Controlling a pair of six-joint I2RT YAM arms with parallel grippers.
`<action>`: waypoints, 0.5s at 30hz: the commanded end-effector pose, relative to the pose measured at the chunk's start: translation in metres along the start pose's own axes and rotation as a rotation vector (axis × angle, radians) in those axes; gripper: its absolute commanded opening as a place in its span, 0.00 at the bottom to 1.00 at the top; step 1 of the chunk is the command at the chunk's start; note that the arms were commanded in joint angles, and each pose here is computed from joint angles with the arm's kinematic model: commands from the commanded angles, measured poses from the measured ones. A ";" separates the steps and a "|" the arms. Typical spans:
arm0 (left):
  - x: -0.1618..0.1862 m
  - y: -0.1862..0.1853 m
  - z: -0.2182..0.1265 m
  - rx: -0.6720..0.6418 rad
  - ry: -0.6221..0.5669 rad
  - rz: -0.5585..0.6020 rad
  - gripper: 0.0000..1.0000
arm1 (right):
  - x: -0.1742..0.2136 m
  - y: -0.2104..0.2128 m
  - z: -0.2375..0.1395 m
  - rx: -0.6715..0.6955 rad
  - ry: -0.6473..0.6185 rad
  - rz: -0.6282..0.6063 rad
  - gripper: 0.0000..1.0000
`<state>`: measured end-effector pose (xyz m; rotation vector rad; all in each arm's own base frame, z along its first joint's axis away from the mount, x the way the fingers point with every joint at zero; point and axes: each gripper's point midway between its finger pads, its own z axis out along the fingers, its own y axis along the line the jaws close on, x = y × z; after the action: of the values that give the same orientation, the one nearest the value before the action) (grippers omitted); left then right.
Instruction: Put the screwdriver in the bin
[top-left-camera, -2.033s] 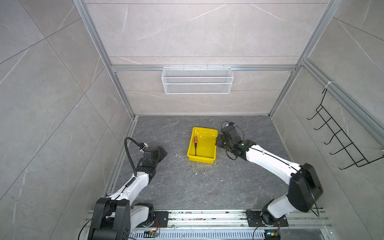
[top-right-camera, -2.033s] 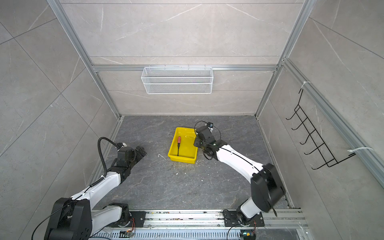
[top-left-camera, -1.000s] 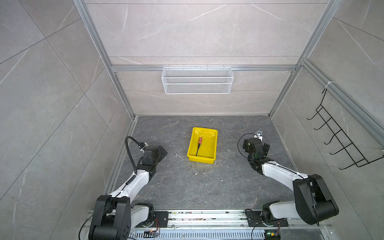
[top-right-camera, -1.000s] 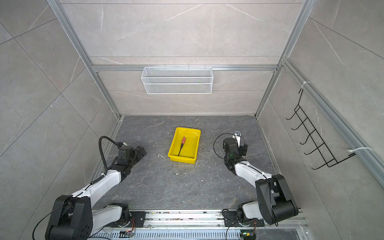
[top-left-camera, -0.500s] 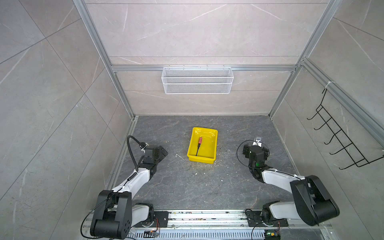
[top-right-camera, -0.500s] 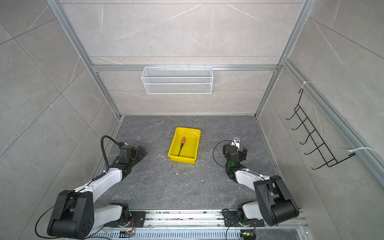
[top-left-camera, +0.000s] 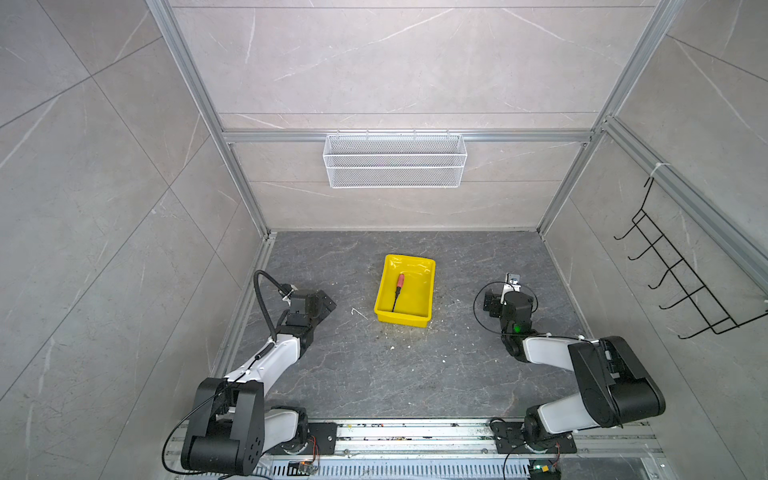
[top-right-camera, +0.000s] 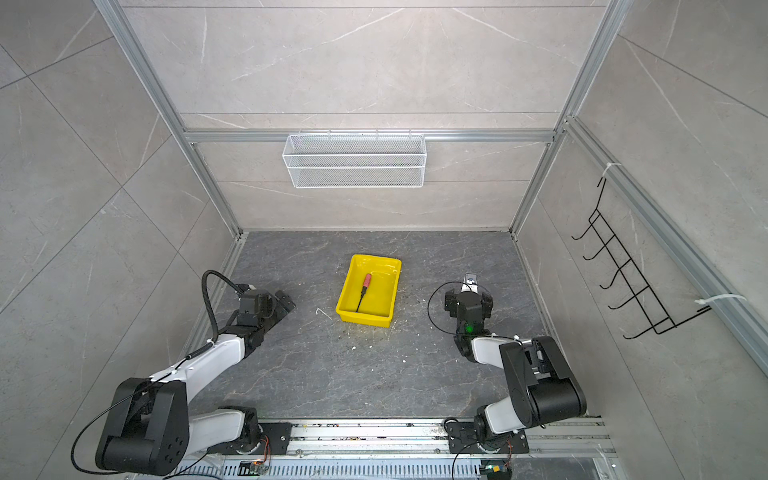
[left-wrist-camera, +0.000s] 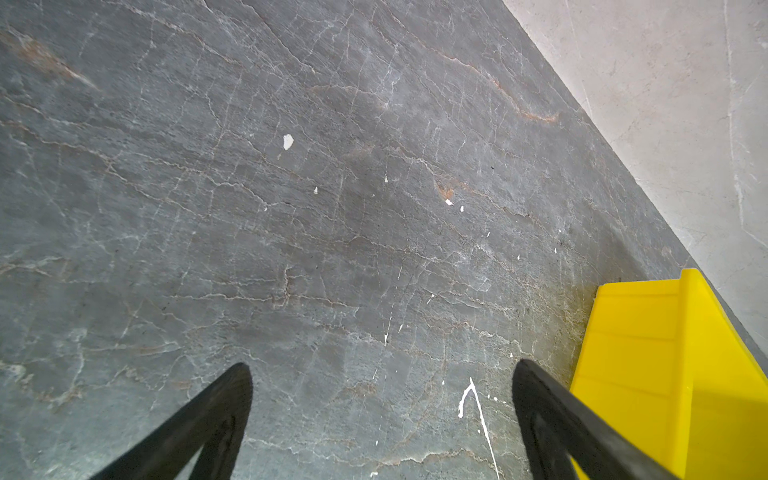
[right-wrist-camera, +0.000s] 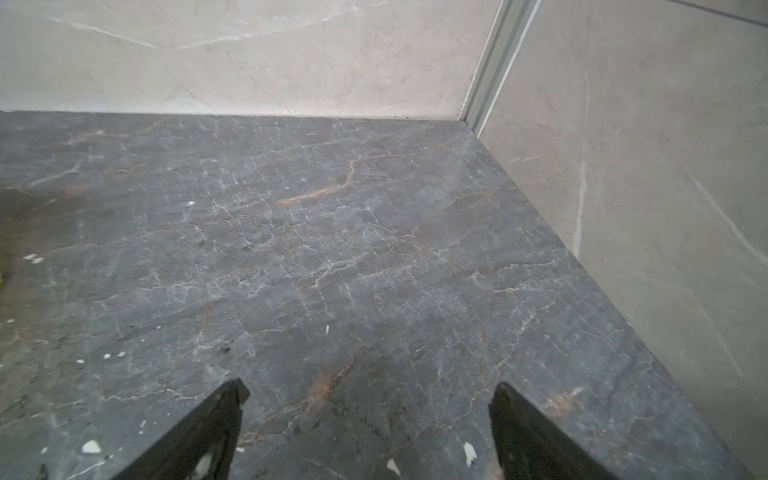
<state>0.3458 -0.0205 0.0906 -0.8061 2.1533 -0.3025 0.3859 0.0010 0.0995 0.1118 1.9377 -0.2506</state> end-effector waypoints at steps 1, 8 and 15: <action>-0.022 -0.010 -0.003 0.013 -0.081 -0.003 1.00 | 0.001 0.011 -0.015 -0.088 -0.074 0.005 0.99; -0.056 -0.029 -0.032 0.035 -0.232 0.370 1.00 | 0.003 0.016 -0.008 -0.074 -0.076 -0.011 0.99; -0.060 0.006 -0.040 -0.107 -0.447 0.719 1.00 | 0.002 0.015 -0.007 -0.075 -0.081 -0.006 0.99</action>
<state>0.3473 0.0078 0.1585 -0.2842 1.9486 0.1124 0.3755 0.0173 0.0885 0.0423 1.8987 -0.1907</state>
